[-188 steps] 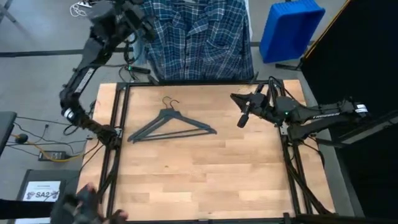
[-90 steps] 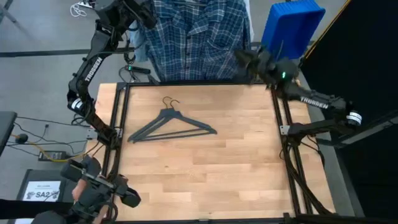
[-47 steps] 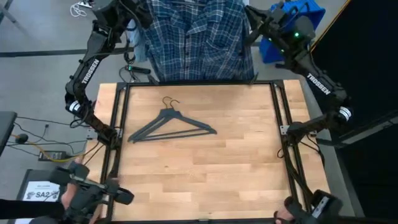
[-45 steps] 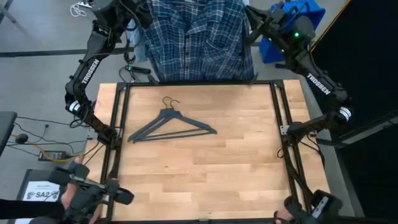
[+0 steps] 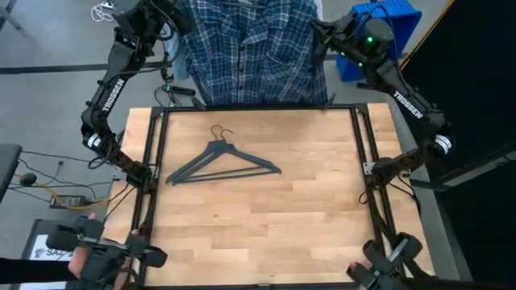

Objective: Hang clothes
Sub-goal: Unhang the blue shirt from the hanging rack

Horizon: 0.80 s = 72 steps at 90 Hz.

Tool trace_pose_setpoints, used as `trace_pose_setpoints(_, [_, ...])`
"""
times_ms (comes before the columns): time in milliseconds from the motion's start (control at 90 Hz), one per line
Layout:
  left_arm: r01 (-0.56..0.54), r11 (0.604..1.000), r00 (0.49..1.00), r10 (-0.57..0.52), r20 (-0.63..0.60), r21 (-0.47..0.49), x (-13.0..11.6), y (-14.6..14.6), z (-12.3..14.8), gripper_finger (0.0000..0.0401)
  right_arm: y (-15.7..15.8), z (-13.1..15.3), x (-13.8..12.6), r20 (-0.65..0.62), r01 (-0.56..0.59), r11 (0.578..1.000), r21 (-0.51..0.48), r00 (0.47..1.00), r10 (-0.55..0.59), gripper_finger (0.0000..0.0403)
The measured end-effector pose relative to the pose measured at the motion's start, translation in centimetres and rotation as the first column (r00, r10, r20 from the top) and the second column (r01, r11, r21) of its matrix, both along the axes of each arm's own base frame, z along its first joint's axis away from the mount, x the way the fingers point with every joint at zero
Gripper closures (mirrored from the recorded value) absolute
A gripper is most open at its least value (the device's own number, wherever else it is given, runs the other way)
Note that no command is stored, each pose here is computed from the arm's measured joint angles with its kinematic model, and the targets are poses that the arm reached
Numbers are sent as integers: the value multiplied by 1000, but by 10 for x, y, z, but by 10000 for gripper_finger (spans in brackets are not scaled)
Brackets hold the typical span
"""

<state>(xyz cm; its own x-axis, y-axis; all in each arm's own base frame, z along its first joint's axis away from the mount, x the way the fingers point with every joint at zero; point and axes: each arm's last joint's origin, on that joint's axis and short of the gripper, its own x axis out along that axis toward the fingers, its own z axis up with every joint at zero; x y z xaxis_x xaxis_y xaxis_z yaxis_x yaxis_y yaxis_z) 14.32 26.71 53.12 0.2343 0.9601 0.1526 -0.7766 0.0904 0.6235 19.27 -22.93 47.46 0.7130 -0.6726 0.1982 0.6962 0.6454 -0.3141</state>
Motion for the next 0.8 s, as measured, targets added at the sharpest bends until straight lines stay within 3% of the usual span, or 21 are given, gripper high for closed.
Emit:
trace_pose_setpoints(167, [67,998,998,-67,-4,18,2,-1,1,215,2,8,-1,-3,19,992,-125,1000,-20,398])
trace_pose_setpoints(333, [93,994,996,-94,14,56,5,-7,7,227,1,6,1,2,-41,993,-109,999,42,368])
trace_pose_setpoints(511, [120,988,992,-124,33,97,10,-13,12,229,0,10,-1,8,53,985,-163,999,-52,318])
trace_pose_setpoints(733, [132,985,990,-136,37,110,14,-16,13,229,-5,9,0,32,111,981,-161,994,-107,278])
trace_pose_setpoints(800, [134,985,989,-139,39,113,15,-15,13,229,-10,7,-3,69,118,987,-109,991,-111,272])
